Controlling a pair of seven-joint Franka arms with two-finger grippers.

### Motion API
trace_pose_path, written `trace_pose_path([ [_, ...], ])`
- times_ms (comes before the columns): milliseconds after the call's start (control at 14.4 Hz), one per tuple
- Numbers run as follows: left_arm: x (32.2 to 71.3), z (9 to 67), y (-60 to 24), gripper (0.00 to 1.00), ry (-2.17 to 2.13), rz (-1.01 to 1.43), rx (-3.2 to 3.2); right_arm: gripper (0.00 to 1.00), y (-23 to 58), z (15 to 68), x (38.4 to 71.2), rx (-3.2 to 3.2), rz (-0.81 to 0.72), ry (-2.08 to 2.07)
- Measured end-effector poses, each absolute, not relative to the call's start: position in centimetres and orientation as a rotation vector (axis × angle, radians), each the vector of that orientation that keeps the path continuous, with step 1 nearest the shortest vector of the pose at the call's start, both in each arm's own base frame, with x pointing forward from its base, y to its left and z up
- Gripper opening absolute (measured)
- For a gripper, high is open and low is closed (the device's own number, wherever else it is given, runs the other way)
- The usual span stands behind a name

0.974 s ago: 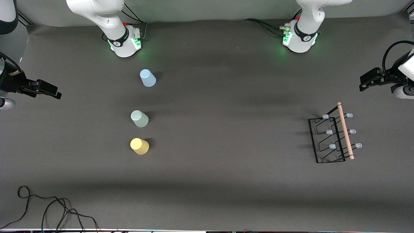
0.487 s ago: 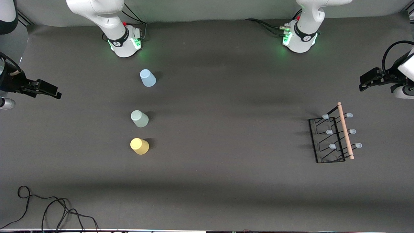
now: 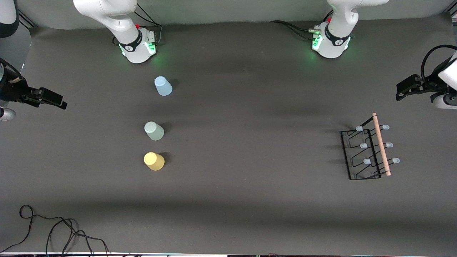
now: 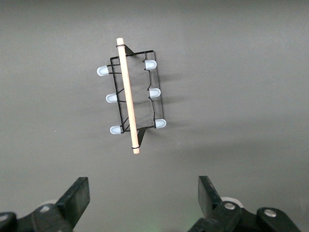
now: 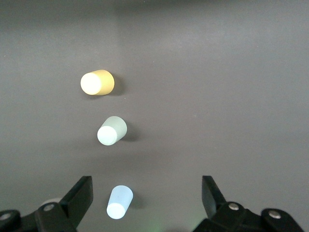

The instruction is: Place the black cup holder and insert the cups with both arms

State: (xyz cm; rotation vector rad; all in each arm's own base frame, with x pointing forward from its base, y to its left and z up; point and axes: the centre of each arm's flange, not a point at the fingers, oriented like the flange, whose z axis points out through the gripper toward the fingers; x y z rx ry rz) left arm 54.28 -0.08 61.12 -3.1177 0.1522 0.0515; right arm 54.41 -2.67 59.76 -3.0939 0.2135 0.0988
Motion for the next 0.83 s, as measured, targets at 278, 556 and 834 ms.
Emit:
trace_pose_path([
  [278,54.28,61.11,-0.08,0.99,0.152,0.051,-3.118,1.00,-2.67,59.76,54.41,-3.094,0.099,0.213],
  [556,54.46,61.23,-0.07,0.98,0.152,0.026,-3.117,1.00,-2.67,59.75,54.40,-3.094,0.100,0.214],
  [834,54.96,60.32,0.04,0.98,0.150,-0.012,-3.116,1.00,-2.67,59.76,54.40,-3.094,0.100,0.214],
])
